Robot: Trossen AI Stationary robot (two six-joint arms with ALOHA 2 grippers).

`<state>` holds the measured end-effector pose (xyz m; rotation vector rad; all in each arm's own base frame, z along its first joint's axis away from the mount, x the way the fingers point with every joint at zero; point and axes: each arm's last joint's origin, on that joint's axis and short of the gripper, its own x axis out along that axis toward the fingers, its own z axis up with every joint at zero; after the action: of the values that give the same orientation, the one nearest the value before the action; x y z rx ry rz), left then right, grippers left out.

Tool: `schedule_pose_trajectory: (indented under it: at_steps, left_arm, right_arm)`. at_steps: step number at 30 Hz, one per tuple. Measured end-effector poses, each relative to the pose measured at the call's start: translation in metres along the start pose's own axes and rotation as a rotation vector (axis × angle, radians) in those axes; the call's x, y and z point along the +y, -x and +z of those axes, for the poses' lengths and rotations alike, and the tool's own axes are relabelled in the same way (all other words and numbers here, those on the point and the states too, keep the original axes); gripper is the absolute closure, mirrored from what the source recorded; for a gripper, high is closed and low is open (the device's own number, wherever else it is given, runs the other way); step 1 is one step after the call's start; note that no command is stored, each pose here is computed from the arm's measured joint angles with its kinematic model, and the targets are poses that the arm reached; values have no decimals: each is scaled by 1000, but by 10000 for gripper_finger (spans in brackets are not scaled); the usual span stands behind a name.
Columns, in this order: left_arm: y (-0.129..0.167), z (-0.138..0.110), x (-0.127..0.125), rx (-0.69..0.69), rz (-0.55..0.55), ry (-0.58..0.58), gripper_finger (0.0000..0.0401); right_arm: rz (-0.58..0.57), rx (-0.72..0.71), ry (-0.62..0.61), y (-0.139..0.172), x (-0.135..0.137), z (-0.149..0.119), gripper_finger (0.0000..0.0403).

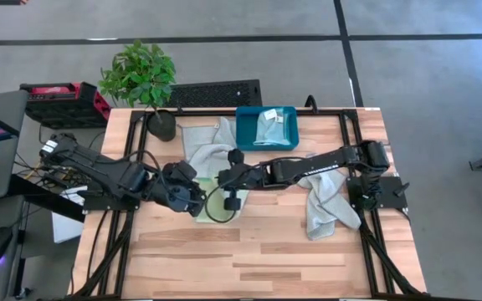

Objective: Fold microfiber towels
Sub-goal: Fold the green towel

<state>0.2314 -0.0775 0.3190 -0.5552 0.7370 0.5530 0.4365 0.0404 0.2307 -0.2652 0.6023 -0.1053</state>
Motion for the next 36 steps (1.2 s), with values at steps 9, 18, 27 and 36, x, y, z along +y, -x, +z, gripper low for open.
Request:
schedule_pose_trajectory:
  at_steps: [9, 18, 27, 36]
  left_arm:
    - [2, 0, 1, -9, 3, -5, 237]
    - [2, 0, 1, -10, 6, -7, 237]
    - [2, 0, 1, -9, 5, -7, 237]
    - [2, 0, 1, -6, 4, -5, 237]
  right_arm:
    - [51, 47, 26, -20, 18, -18, 398]
    - [136, 17, 41, -18, 35, -14, 384]
    - [136, 16, 40, -18, 35, -14, 337]
    - [137, 19, -5, -18, 36, -14, 240]
